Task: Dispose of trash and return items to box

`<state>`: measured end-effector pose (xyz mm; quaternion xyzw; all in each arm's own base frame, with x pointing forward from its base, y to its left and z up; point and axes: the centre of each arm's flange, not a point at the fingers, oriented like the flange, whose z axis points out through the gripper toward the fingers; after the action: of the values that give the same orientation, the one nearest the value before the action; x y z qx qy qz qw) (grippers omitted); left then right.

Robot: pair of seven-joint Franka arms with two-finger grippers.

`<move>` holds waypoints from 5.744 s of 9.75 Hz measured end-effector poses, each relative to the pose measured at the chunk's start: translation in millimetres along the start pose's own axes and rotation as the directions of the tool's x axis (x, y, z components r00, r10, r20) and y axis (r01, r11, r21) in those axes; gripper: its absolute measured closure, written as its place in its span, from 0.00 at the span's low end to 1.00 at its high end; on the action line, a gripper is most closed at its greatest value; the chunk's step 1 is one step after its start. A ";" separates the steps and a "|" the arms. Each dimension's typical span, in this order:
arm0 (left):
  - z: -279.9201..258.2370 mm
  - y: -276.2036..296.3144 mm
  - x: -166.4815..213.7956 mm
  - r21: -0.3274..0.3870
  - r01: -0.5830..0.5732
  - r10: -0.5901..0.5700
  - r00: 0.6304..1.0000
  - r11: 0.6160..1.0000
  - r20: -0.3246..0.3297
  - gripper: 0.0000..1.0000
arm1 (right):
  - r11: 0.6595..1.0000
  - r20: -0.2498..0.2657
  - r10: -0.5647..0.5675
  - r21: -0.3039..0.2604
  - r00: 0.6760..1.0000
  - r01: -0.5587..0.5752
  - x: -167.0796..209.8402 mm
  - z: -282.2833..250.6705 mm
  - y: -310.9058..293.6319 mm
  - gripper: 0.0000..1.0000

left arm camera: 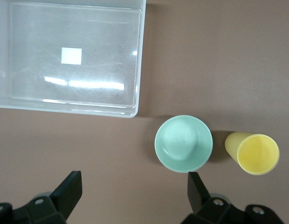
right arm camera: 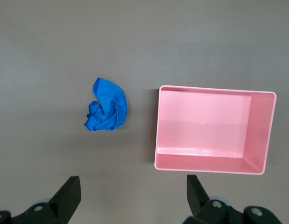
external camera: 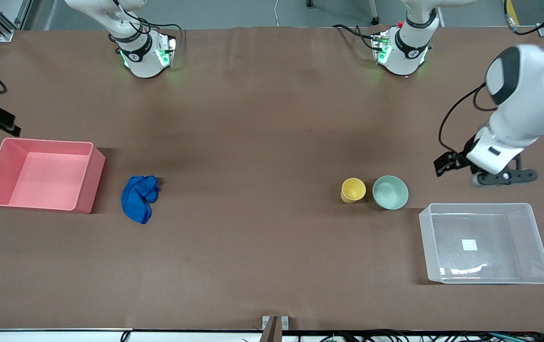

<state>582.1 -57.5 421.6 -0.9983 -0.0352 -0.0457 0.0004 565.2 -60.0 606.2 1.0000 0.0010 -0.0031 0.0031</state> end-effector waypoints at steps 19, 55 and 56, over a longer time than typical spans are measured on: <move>214.5 16.1 -37.6 -0.039 0.088 -0.087 0.996 0.995 0.026 0.96 | 0.999 0.047 -0.002 -0.049 0.999 0.004 20.6 402.5 -122.4 0.17; 152.5 170.8 -9.2 -0.005 0.189 -0.184 0.961 0.982 0.205 0.01 | 0.998 -0.025 -0.048 -0.040 0.999 0.047 55.9 147.1 147.0 0.00; 157.4 174.8 -16.2 0.009 0.186 -0.184 0.963 0.983 0.197 0.03 | 0.998 -0.028 -0.056 -0.038 0.998 0.054 55.4 114.9 133.0 0.00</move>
<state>592.7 -232.3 263.8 -0.9903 -0.1278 0.0531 -0.0120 620.2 -193.5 491.8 0.9993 0.0286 0.0114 0.0218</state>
